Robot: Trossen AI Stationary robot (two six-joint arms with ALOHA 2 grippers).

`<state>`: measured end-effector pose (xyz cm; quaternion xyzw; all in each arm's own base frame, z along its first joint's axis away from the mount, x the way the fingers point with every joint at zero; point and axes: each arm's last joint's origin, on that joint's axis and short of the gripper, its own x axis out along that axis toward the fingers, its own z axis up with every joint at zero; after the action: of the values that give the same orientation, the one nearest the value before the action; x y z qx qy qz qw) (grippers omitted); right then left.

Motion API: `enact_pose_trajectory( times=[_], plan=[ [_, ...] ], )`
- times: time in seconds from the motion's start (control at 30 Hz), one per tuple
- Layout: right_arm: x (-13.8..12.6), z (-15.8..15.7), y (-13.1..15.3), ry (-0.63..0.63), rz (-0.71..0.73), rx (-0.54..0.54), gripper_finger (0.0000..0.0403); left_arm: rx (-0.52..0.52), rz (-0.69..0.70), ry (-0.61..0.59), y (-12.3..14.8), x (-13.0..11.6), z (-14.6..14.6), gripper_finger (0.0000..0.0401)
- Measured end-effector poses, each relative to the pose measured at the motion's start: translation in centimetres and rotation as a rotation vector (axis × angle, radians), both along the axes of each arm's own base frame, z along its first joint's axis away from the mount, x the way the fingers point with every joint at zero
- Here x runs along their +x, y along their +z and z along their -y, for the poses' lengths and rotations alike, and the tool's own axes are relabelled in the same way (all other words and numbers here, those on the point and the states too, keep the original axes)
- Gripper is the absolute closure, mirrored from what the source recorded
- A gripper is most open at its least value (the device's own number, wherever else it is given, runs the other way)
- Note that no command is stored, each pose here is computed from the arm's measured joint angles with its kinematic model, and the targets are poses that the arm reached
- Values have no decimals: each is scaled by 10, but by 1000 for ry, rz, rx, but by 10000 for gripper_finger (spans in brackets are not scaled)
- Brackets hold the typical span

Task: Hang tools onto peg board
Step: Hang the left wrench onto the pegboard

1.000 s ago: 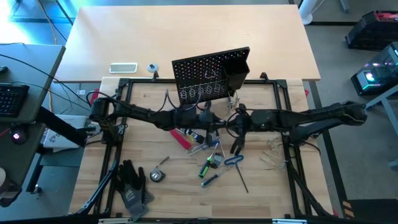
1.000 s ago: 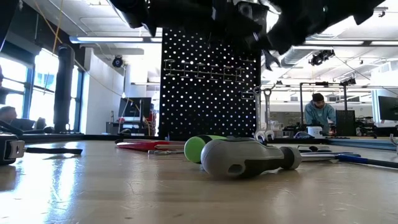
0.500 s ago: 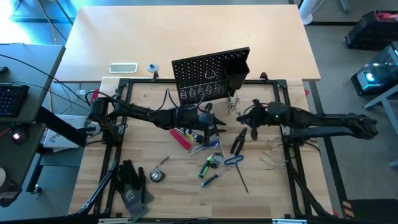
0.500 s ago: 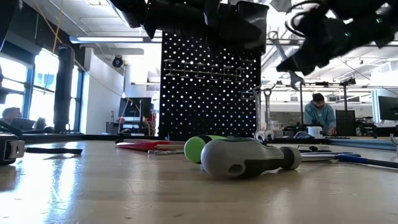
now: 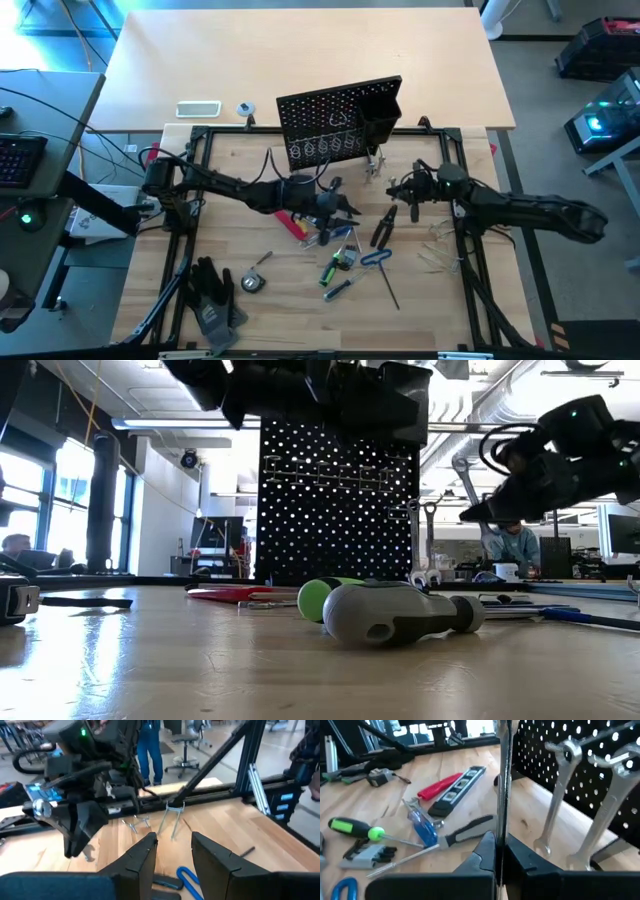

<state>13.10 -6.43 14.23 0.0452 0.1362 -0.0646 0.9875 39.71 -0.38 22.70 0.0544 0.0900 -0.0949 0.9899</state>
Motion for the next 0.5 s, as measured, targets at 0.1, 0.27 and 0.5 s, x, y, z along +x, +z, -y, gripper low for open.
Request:
enact_pose_trajectory(
  times=[0.1, 0.27, 0.5],
  plan=[
    [1, 5, 0, 9, 4, 8, 401, -26, 21, 6, -2, -2, 0, 284],
    [3, 16, -4, 32, -22, 23, 401, -30, 43, 11, 0, -2, 0, 284],
    [4, 32, -13, 61, -22, 53, 401, -36, 44, 2, 0, -2, 4, 284]
  ],
)
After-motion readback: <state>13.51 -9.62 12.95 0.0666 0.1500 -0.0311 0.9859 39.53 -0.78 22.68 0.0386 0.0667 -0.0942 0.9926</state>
